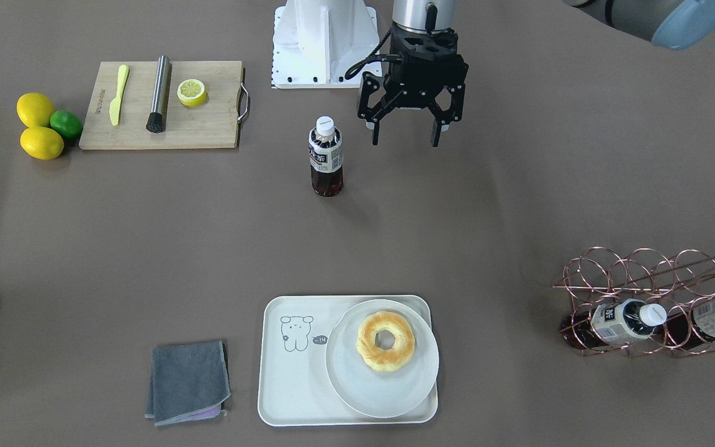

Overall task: Place tea on tray
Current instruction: 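Open the left gripper and draw it back toward the rack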

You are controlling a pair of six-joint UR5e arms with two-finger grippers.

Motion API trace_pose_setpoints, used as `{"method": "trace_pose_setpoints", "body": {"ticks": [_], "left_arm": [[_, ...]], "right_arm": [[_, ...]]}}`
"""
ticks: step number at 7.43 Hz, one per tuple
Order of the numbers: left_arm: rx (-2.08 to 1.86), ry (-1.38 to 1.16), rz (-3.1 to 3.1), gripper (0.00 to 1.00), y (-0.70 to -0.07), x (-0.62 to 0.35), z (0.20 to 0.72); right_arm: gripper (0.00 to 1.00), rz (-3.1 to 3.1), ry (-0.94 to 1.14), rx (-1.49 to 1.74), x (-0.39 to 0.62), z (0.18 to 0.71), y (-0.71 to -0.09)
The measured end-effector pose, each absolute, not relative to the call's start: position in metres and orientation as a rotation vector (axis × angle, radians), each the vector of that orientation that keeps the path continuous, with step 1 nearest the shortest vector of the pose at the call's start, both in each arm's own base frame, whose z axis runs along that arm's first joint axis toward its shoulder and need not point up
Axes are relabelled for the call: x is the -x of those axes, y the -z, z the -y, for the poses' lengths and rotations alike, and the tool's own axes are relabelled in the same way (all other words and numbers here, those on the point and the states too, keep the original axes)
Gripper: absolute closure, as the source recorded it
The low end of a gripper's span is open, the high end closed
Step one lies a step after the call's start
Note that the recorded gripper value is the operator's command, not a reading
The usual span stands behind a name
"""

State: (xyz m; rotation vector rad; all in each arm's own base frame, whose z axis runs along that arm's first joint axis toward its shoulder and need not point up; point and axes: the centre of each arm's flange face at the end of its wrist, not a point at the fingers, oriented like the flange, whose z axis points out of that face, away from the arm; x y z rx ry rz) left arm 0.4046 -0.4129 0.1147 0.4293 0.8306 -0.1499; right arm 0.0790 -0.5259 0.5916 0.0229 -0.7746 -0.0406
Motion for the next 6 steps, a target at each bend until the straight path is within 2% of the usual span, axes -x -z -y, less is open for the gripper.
{"method": "trace_pose_setpoints", "body": {"ticks": [3,6], "left_arm": [[-0.477,0.097,-0.788,0.02,-0.166,-0.394,0.434],[-0.371,0.04,-0.743,0.02,-0.232,-0.356,0.442]], "right_arm": [[0.0,0.775,0.049,-0.046,-0.077,0.536,-0.577],[0.0,0.779,0.061,-0.079,-0.044,0.559,-0.524]]}}
